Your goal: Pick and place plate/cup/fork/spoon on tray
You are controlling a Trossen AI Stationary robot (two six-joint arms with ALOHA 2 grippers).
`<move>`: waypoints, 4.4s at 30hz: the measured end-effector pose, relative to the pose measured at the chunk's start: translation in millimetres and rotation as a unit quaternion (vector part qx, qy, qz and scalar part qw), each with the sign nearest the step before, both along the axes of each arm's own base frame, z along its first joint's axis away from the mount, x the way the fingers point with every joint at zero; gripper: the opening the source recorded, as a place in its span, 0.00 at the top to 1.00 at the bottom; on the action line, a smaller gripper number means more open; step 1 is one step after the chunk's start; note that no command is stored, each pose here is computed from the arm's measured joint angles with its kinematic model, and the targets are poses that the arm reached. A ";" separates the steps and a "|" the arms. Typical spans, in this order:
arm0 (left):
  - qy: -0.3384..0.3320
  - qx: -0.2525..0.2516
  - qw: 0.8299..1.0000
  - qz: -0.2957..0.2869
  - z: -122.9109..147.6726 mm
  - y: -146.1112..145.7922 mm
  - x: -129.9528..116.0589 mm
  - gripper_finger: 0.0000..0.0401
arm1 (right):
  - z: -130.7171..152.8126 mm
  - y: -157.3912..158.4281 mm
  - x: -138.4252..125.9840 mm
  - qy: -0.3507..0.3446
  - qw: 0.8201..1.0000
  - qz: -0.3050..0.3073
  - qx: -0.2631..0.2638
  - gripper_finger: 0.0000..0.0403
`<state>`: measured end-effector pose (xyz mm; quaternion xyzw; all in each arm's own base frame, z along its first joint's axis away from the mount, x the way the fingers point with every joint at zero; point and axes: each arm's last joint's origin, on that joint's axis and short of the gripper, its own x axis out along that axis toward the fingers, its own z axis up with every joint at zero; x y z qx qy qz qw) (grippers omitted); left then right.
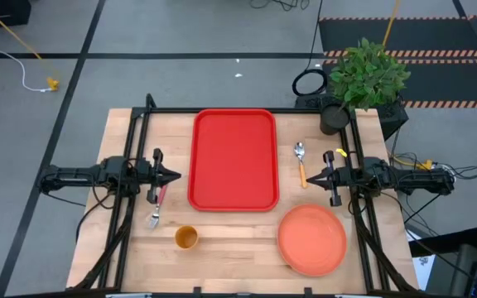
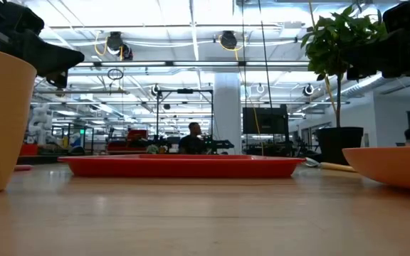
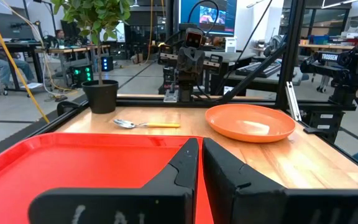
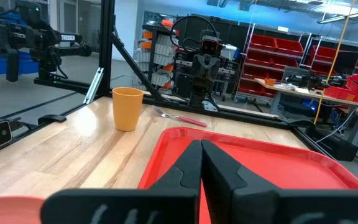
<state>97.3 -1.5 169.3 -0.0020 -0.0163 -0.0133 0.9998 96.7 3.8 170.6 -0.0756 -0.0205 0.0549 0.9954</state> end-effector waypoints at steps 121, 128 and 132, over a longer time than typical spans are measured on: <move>0.087 0.003 0.994 -0.062 250.8 -12.8 62.7 0.94 | 81.9 -6.1 -10.0 -0.171 0.966 -0.067 0.182 1.00; 0.093 0.003 0.995 -0.028 248.1 -13.1 63.6 0.94 | 173.4 -6.0 -0.1 -0.084 0.966 -0.073 0.234 1.00; 0.093 0.004 0.995 -0.039 248.0 -16.7 63.5 0.94 | 213.4 -5.7 19.3 0.008 0.969 -0.093 0.228 1.00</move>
